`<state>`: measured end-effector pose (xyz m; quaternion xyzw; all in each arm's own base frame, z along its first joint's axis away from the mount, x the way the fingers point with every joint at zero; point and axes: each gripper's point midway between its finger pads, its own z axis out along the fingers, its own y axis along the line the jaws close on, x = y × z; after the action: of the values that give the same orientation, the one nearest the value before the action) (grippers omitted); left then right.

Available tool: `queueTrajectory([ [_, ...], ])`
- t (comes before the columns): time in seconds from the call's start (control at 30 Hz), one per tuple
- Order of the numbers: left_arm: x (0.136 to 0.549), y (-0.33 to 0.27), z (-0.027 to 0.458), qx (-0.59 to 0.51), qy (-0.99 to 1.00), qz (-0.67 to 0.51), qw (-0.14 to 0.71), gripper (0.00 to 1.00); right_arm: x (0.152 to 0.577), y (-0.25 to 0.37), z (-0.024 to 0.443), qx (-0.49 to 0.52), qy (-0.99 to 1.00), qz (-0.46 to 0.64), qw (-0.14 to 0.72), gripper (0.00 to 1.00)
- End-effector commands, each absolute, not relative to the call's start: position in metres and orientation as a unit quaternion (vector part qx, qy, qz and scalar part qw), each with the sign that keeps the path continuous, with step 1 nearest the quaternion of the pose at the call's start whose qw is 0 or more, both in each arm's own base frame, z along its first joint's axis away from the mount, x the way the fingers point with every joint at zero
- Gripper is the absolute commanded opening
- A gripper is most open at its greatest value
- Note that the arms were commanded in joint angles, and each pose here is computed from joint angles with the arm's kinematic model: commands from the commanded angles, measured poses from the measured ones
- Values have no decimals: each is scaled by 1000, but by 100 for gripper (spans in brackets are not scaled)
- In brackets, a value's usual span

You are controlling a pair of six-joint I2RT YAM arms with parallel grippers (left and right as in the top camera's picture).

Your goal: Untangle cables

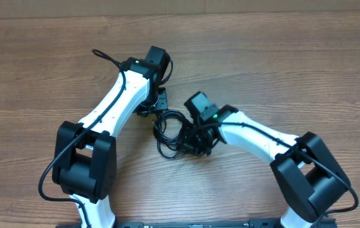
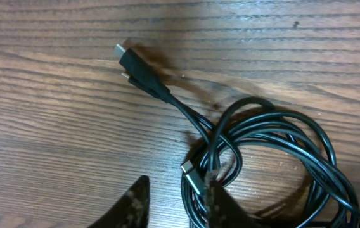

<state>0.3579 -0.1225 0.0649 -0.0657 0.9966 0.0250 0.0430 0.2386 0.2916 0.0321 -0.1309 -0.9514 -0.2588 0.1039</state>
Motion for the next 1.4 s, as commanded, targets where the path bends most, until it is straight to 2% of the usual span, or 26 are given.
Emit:
queueTrajectory([
  [0.0,348,-119,50,-75,996,39,25,33,269,292,59,-82,-951,-291,68,34],
  [0.03,345,-120,48,-75,996,36,19,33,276,290,61,-71,-951,-294,57,44],
  [0.07,341,-121,45,-75,997,32,11,33,282,285,59,-69,-953,-290,45,49],
  [0.23,318,-125,28,-75,997,15,-29,32,304,255,46,-108,-965,-240,5,50],
  [0.4,301,-121,12,-76,996,16,-54,32,308,249,43,-119,-968,-222,-8,49],
  [0.63,289,-131,-2,-78,994,-20,-72,33,308,249,39,-126,-973,-191,-30,35],
  [0.67,289,-133,-2,-78,994,-24,-73,28,308,249,38,-132,-973,-186,-33,34],
  [0.73,289,-135,-2,-78,994,-31,-73,13,309,250,38,-140,-973,-181,-40,31],
  [0.8,289,-137,-2,-78,994,-36,-73,4,310,252,38,-138,-973,-181,-47,28],
  [0.97,290,-136,-2,-70,994,-34,-71,4,308,257,38,-131,-973,-182,-49,21],
  [1.2,296,-128,-3,-29,998,-12,-55,6,305,258,37,-129,-974,-180,-46,4],
  [1.3,298,-123,-3,-29,998,3,-47,8,300,254,31,-132,-975,-174,-39,4],
  [1.37,301,-123,-3,-29,999,2,-42,6,293,250,24,-148,-974,-168,-28,4],
])
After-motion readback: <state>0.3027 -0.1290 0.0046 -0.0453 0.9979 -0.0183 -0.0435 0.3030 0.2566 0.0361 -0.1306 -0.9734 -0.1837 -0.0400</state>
